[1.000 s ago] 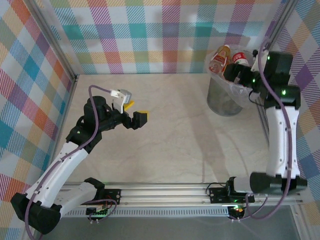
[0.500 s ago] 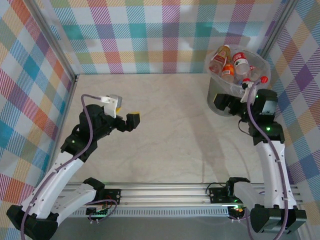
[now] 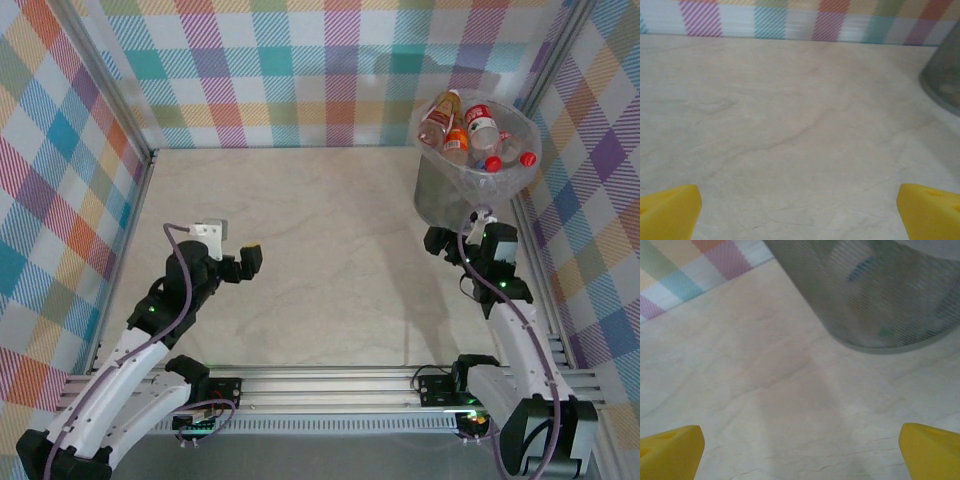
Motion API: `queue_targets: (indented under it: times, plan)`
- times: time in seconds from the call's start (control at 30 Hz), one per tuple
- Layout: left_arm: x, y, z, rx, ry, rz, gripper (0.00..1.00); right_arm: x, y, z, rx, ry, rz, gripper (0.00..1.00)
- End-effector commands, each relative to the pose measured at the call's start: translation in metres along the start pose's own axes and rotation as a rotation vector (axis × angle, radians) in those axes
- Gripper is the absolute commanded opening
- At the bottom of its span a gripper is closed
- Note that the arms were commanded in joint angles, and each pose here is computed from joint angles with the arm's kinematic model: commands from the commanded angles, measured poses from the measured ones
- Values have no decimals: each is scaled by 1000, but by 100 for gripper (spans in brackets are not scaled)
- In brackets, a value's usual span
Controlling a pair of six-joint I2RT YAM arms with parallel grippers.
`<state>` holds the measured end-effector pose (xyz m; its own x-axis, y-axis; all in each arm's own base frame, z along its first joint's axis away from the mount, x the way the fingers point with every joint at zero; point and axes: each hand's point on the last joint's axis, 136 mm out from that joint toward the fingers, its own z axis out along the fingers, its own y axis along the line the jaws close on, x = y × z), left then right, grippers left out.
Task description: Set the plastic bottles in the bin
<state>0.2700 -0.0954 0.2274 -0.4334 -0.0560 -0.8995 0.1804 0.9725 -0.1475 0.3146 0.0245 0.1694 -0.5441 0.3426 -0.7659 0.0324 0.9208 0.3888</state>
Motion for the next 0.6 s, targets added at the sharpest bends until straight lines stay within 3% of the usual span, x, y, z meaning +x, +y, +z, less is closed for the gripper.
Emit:
queue_targets:
  times: [0.0,0.23,0.57]
  plan:
    - [-7,20,3,-114,-105,25,100,-16,-18,10,85,-116,-65,100]
    - [15,48,24,-262,-83,62,100,-10,-41,33,164,-152,-99,100]
    - [31,91,49,-319,-143,-24,100,-14,-58,60,214,-239,-189,100]
